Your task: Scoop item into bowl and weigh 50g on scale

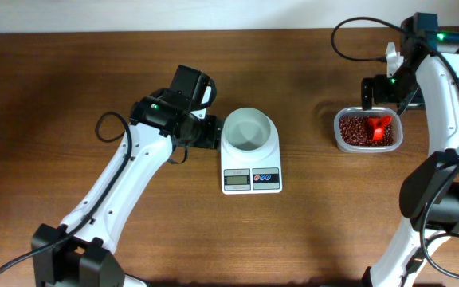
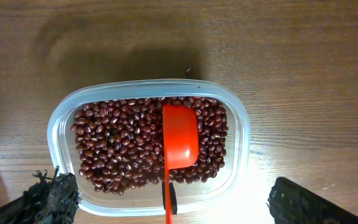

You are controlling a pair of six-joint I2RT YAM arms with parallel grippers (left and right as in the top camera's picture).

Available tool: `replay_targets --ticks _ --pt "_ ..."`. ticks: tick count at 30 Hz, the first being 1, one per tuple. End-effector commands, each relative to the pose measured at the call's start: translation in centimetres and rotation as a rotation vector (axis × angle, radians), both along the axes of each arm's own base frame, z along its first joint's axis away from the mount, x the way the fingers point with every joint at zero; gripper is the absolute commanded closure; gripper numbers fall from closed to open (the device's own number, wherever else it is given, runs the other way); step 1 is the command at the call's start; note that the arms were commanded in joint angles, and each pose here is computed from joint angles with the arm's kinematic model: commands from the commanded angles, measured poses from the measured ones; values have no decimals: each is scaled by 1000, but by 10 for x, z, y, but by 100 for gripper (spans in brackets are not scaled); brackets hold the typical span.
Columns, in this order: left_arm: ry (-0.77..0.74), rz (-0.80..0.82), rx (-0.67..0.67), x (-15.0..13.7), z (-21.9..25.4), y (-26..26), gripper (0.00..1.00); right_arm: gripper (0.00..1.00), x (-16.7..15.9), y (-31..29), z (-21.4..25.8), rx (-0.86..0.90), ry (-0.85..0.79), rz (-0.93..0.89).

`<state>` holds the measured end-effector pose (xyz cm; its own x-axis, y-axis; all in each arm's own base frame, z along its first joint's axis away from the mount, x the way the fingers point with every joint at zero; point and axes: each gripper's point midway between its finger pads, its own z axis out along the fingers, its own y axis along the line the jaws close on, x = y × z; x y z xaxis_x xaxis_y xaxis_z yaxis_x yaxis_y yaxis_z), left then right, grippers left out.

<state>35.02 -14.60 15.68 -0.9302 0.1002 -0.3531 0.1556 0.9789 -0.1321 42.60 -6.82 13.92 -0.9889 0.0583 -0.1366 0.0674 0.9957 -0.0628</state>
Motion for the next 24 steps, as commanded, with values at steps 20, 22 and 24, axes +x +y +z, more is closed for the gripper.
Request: replay_targets --ticks 20,22,24 --pt "-87 -889 617 -60 -113 -129 100 1 4 -5 8 -7 -27 -15" --pt "-95 -891 642 -57 -124 -133 100 1 4 -5 8 -7 -27 -15" --pt "-131 -904 655 -52 -130 -140 100 1 4 -5 8 -7 -27 -15"
